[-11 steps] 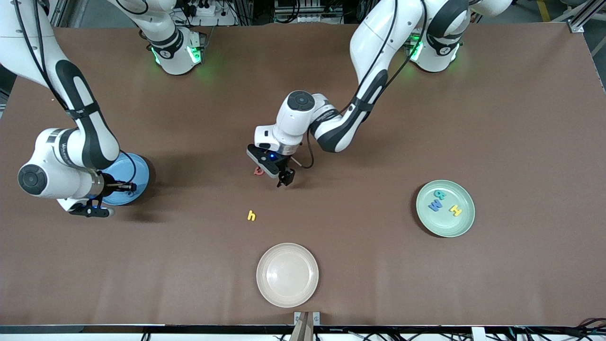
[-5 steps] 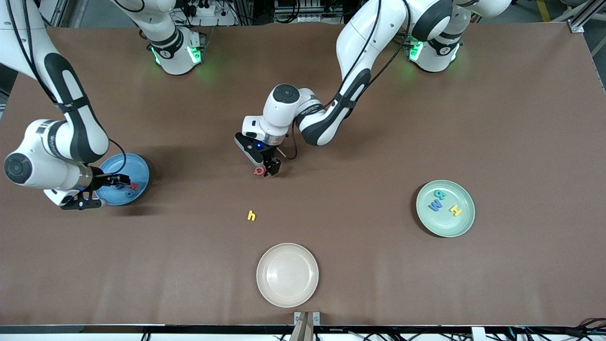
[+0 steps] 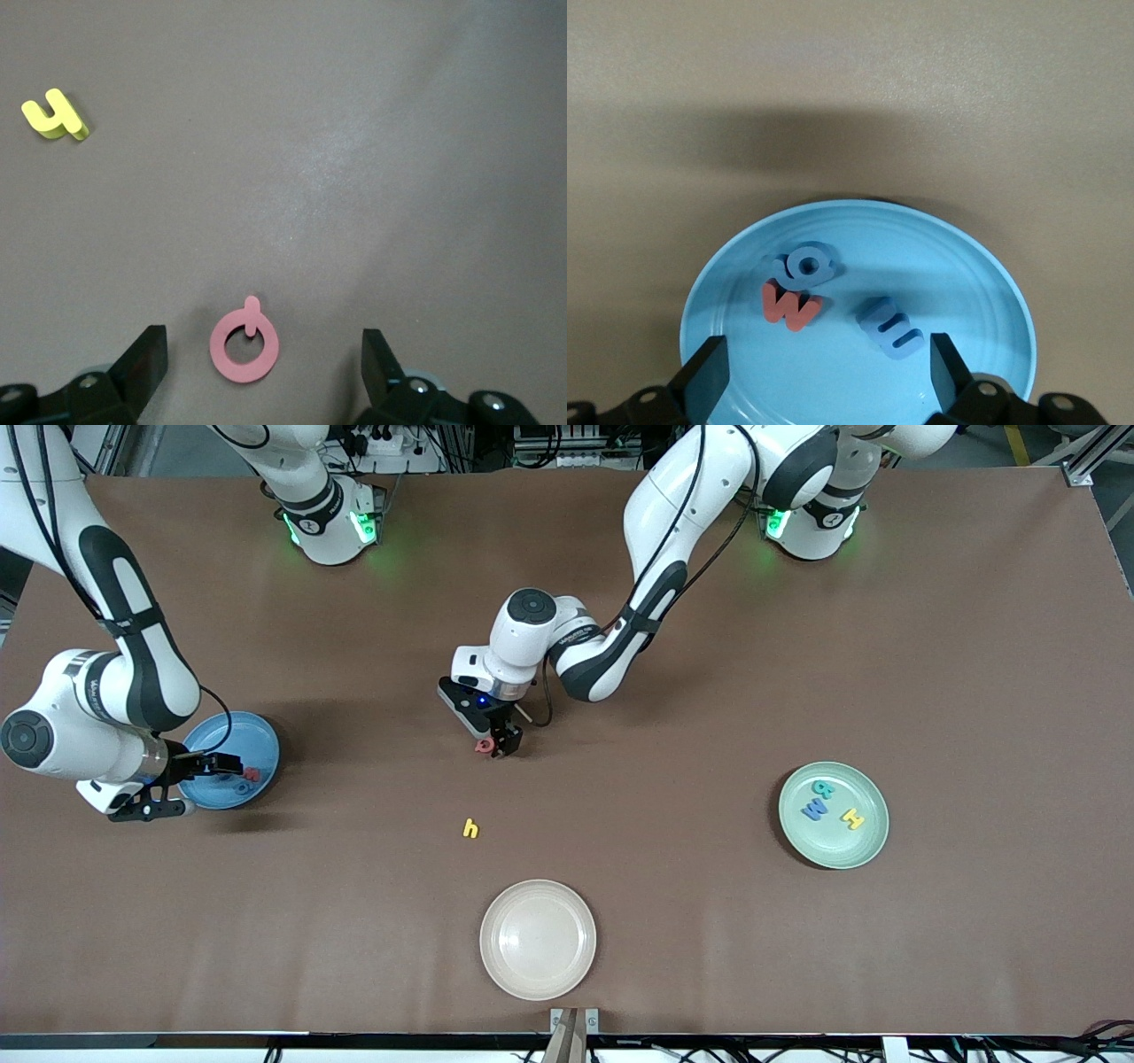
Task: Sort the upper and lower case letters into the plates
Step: 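Grasp the pink Q with the left gripper and lift it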
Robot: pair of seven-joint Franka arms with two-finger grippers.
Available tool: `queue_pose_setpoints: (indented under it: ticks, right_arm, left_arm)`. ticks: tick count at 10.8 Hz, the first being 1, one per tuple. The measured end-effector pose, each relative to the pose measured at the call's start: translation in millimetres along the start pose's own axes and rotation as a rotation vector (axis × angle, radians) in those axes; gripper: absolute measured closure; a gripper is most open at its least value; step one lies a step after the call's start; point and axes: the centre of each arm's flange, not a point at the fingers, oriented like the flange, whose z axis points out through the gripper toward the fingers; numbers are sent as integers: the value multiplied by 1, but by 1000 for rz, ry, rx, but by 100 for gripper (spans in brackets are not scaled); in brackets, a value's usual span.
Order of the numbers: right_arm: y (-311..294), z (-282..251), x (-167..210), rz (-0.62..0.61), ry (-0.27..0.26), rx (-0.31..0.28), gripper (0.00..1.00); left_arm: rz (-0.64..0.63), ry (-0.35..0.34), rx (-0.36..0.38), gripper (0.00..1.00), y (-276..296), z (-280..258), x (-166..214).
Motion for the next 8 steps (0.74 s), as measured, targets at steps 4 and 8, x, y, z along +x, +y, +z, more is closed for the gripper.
queue_pose_setpoints:
  ticks: [4, 8]
  right_arm:
    - [0, 0, 0, -1, 2, 0, 0]
    - [-1, 0, 1, -4, 2, 0, 0]
  left_arm:
    - [7, -6, 14, 13, -3, 7, -4]
    - [11, -1, 14, 20, 0, 8, -2]
